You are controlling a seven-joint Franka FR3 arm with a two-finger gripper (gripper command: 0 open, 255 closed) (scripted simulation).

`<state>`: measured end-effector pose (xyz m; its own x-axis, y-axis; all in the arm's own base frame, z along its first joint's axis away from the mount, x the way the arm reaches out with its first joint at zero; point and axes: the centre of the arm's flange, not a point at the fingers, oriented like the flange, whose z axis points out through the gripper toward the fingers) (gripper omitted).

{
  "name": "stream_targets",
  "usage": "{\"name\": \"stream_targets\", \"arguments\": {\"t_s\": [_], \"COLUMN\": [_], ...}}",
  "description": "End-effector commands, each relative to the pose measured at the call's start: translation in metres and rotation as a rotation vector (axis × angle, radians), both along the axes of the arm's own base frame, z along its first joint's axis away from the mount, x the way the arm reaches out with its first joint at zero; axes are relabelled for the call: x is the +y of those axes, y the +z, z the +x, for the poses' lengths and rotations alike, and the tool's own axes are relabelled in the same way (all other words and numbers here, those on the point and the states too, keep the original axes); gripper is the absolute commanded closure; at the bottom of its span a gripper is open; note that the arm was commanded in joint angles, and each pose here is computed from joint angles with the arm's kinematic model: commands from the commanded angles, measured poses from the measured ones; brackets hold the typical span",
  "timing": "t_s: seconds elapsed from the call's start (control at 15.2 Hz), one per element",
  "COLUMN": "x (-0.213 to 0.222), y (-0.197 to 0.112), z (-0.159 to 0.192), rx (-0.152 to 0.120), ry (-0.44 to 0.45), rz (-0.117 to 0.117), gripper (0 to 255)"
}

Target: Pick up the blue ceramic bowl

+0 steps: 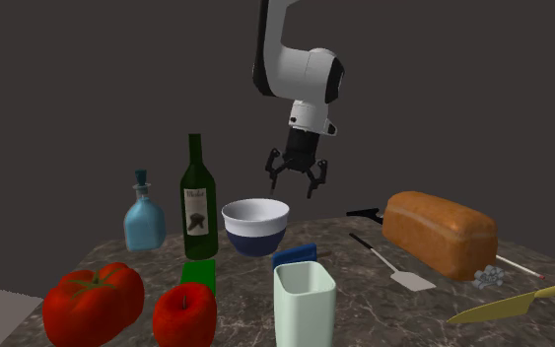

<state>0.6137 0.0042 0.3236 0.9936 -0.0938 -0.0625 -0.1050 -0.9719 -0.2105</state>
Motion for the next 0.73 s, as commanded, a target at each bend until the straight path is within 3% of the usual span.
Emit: {"name": "stream_targets", "arguments": {"t_s": [0.0,0.2,0.66], "x": [0.004,0.008,0.008], "y": [-0.022,-0.043,-0.083], "z": [0.021,0.044,0.044], "rx": [0.002,0.005,0.005], "ry": [0.006,0.014,0.014], "rz": [0.006,0.012,0.012], "gripper": [0,0,0]}}
